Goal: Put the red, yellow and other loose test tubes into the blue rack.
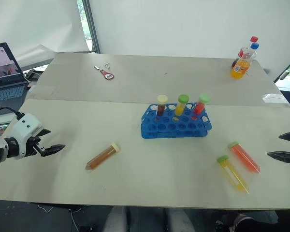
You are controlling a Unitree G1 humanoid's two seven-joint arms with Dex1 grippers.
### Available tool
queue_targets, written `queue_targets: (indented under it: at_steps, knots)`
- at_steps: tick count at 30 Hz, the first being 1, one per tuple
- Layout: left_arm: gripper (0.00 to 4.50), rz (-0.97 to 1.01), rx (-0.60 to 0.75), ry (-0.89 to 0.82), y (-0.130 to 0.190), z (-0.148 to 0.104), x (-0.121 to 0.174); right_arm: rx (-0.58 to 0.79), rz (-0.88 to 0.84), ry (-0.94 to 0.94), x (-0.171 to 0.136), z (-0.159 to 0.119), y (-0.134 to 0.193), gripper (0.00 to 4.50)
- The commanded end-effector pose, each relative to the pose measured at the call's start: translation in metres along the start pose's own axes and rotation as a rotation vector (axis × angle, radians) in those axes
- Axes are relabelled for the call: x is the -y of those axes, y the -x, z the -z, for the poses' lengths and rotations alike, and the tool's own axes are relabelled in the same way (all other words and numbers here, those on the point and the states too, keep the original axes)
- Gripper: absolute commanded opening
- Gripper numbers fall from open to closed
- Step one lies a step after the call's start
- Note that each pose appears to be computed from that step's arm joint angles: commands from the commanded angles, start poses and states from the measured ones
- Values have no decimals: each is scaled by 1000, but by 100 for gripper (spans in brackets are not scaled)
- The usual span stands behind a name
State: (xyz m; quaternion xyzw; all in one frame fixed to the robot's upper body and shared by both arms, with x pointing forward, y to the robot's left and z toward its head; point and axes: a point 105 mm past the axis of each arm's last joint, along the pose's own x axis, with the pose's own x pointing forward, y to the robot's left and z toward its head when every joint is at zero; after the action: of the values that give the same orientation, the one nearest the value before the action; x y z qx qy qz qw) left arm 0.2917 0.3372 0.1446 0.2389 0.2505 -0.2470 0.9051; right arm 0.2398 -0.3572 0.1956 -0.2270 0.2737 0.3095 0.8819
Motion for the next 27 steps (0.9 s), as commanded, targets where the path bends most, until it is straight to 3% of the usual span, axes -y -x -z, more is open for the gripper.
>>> queue_targets:
  at_steps: [1, 7, 11, 16, 19, 27]
  knots:
    - [450, -22, 52, -15, 9, -13, -8, 32, 20, 29, 1, -10, 1, 448]
    - [450, 9, 91, 18, 8, -15, -6, 45, 98, 50, 11, -19, -5, 448]
    - [450, 45, 184, 14, 2, -39, 1, 73, 108, 69, 14, -25, -8, 448]
    - [450, 281, 331, -108, -11, -98, 59, 83, 104, 59, 13, -33, -13, 448]
    - [450, 479, 406, -230, -16, -129, 111, -1, 110, 42, 11, -26, -21, 448]
    - [450, 798, 599, -395, -9, -179, 185, -198, 88, -92, -1, -12, -53, 448]
